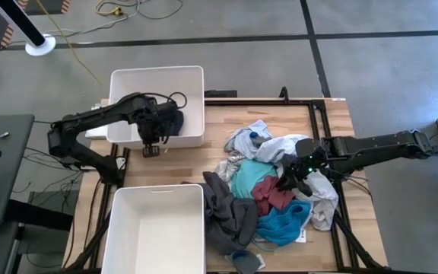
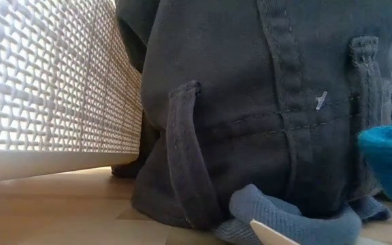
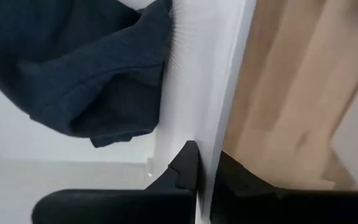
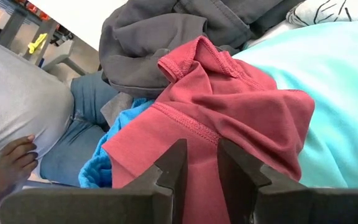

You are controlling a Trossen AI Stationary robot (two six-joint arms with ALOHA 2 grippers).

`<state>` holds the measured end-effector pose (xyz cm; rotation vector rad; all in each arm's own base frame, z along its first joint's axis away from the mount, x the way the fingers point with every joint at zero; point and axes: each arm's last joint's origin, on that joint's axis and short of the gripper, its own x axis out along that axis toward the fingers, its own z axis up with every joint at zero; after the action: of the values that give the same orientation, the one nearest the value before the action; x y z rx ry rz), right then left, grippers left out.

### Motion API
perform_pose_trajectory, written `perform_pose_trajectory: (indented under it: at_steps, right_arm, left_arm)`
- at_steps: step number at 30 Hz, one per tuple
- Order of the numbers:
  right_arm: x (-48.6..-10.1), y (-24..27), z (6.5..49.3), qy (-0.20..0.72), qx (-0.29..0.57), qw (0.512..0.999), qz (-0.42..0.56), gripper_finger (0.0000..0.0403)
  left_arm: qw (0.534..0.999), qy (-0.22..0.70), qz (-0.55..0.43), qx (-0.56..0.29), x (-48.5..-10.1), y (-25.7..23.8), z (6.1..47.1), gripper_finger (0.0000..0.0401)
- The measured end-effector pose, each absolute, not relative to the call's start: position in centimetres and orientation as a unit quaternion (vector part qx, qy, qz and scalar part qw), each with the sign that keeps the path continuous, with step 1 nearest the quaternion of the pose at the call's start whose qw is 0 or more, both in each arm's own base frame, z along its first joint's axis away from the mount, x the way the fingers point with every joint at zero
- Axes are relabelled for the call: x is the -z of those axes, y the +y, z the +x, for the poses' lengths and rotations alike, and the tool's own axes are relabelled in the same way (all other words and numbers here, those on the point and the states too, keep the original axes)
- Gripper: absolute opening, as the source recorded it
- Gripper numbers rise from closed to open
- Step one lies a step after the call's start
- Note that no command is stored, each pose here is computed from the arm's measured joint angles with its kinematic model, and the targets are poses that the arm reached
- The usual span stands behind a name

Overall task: Sort clothes
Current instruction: Adjust the white laundry bins

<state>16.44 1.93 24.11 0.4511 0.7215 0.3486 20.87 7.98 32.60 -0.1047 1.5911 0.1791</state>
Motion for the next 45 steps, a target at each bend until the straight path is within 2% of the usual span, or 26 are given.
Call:
perform_pose_trajectory:
  at_steps: [19,28,35,45]
  right_arm:
    - [-24.1,1.9,16.4,0.348,-0.168,0.896,0.218,0.0107]
    - [-24.1,1.9,16.4,0.348,-0.168,0.896,0.218,0.0107]
    - [-24.1,1.9,16.4,0.348,-0.168,0.896,0.218,0.0107]
    - [-24.1,1.9,16.4,0.348,-0.168,0.896,0.218,0.0107]
  left_arm:
    - [0.709,0.694,-0.12,0.029,-32.7,4.0,22.0,0.0001]
    - [0.706,0.696,-0.125,0.033,-32.6,3.1,22.2,0.0031]
    - [0.706,0.695,-0.131,0.026,-32.9,2.7,22.4,0.0037]
    - [0.752,0.645,-0.136,0.013,-36.2,2.8,22.7,0.0038]
